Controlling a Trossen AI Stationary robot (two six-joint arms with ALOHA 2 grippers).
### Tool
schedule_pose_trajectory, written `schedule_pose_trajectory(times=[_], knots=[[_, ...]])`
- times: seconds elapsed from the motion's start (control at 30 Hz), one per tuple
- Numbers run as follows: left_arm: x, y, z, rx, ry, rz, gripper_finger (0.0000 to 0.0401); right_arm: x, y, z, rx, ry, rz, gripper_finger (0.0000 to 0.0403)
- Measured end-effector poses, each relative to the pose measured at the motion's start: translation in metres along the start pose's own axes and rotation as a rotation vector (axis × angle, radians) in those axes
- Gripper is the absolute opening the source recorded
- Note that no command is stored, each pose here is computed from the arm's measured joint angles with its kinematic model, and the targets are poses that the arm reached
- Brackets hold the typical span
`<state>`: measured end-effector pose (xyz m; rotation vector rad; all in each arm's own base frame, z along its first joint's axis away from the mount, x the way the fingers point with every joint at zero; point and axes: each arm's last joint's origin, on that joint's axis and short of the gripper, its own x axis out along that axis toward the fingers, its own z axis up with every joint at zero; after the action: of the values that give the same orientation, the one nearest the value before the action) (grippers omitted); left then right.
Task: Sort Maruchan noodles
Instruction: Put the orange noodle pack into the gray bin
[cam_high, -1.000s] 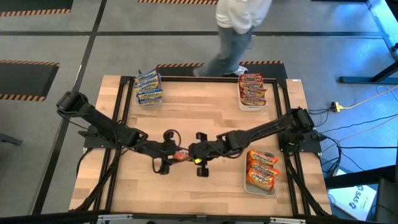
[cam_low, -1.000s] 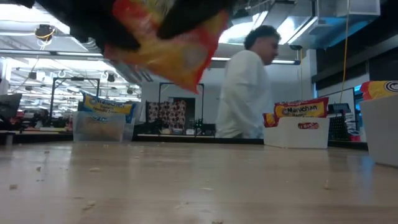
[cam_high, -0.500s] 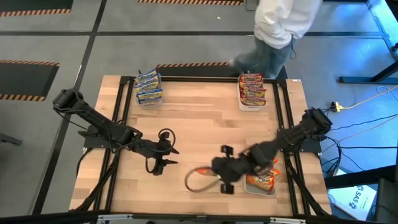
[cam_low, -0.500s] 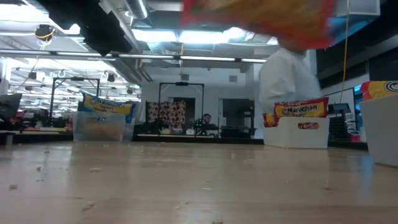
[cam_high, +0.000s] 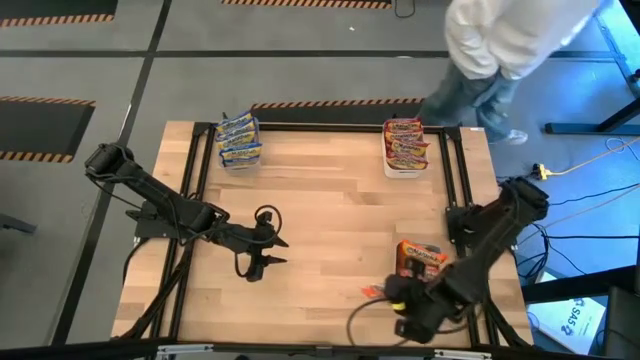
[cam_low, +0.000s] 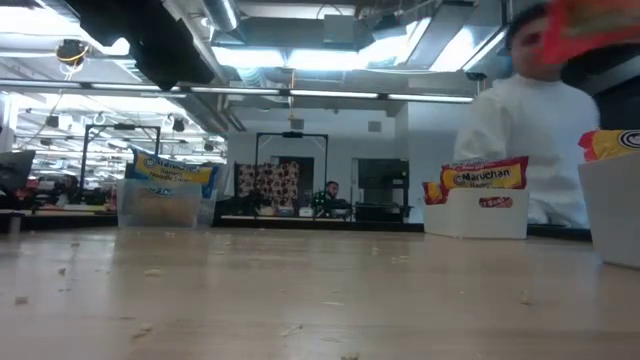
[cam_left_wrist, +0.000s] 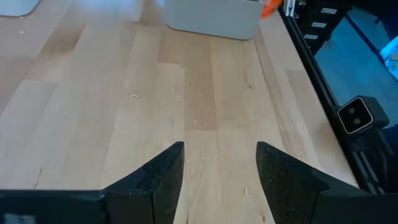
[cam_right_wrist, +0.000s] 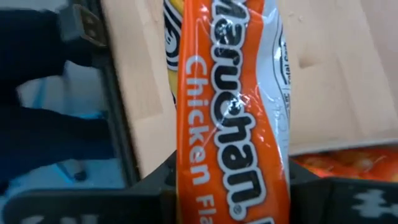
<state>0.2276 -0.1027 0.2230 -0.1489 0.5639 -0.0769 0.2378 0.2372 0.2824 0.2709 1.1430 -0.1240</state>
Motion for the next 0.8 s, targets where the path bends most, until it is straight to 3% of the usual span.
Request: schedule_pose_trajectory(times=[0.33,0.5,0.6,0.8], knots=[[0.000,0.000,0.000,-0.023,-0.010,0.018,0.0193,-0.028,-0.014,-0.062,0.075,-0.029,0.032,0.0091],[0.000,0.001,0.001,-0.030,-0.024,0.043,0.0193,-0.016,-0.026,-0.091,0.080,0.099,0.002,0.0092],[0.000,0.001,0.002,-0.035,-0.035,0.042,0.0193,-0.013,-0.026,-0.099,0.081,0.149,0.013,0.0092],[0.000,0.001,0.003,-0.037,-0.047,0.050,0.0193,-0.005,-0.027,-0.097,0.022,0.081,0.023,0.0092]])
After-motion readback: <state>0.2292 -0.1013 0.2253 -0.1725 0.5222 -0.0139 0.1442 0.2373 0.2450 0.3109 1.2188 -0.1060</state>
